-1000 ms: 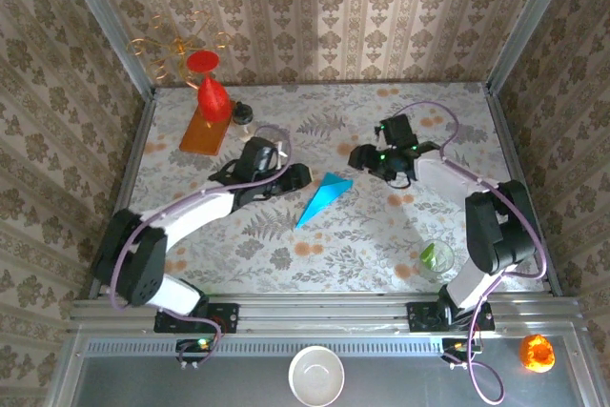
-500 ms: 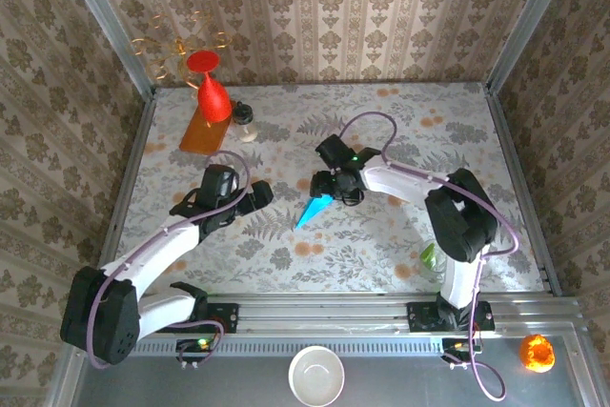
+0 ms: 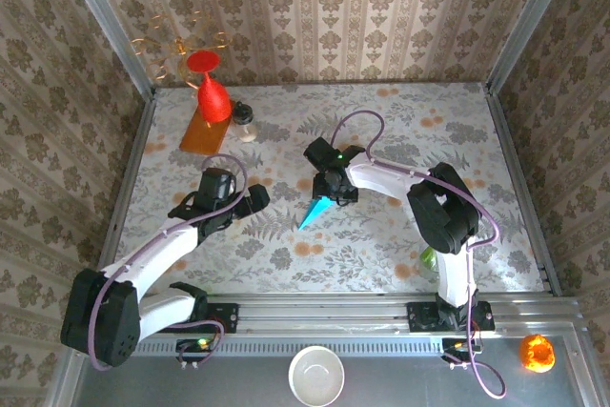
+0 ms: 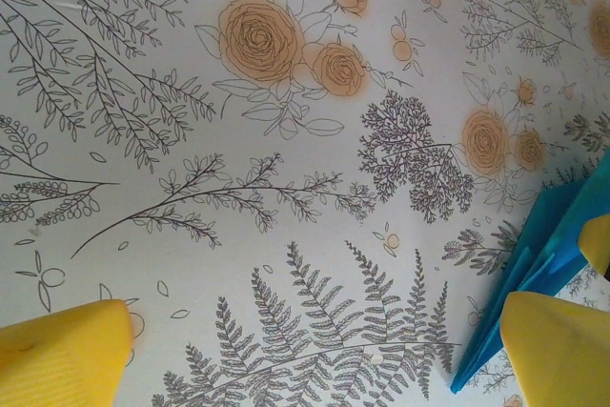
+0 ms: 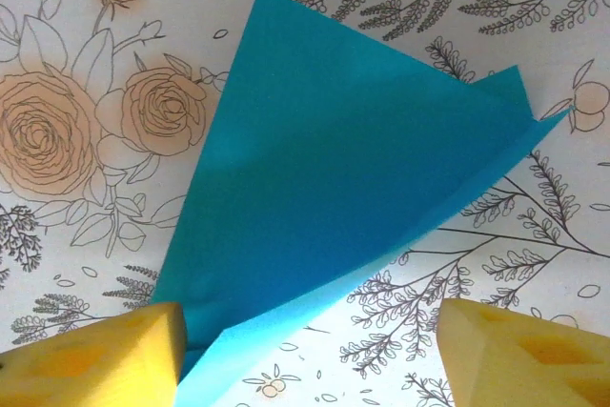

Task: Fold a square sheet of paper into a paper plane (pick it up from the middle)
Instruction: Move the paper plane to the top-center of the table.

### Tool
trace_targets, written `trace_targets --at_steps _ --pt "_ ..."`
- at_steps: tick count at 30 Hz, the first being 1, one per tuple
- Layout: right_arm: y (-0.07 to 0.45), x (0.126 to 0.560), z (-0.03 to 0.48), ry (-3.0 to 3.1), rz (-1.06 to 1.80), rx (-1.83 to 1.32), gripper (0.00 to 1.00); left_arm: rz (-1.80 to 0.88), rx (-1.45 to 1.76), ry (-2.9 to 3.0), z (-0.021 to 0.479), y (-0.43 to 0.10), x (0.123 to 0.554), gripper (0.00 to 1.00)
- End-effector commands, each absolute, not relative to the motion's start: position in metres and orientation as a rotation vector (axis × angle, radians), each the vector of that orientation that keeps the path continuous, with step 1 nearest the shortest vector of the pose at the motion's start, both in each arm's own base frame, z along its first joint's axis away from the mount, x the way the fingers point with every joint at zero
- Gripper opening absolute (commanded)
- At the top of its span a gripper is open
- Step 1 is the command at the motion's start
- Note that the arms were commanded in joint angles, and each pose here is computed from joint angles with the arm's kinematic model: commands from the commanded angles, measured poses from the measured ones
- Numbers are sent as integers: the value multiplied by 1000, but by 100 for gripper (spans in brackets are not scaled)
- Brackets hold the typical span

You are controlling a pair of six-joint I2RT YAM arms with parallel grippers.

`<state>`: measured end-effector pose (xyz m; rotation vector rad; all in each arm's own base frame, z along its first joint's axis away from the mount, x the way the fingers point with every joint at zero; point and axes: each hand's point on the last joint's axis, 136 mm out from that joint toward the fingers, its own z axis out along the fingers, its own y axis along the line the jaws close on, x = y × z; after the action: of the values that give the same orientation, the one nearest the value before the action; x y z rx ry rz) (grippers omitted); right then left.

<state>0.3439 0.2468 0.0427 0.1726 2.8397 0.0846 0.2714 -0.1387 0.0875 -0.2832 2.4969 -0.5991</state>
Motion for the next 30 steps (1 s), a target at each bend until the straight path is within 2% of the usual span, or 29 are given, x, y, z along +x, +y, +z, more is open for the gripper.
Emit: trace_targets --at_steps 1,7,19,28,30 --pt "235 341 49 2824 6 206 68 -574 -273 2522 83 -135 270 100" --pt "231 336 58 2797 47 261 60 -580 -275 2539 79 -138 271 100" --pt "228 323 50 2817 95 338 39 -583 -275 2558 76 -140 273 100" --pt "218 330 63 2749 98 368 6 -591 -295 2547 78 -139 273 100" --pt "219 334 70 2723 138 345 2 -597 -301 2543 79 -138 273 100"
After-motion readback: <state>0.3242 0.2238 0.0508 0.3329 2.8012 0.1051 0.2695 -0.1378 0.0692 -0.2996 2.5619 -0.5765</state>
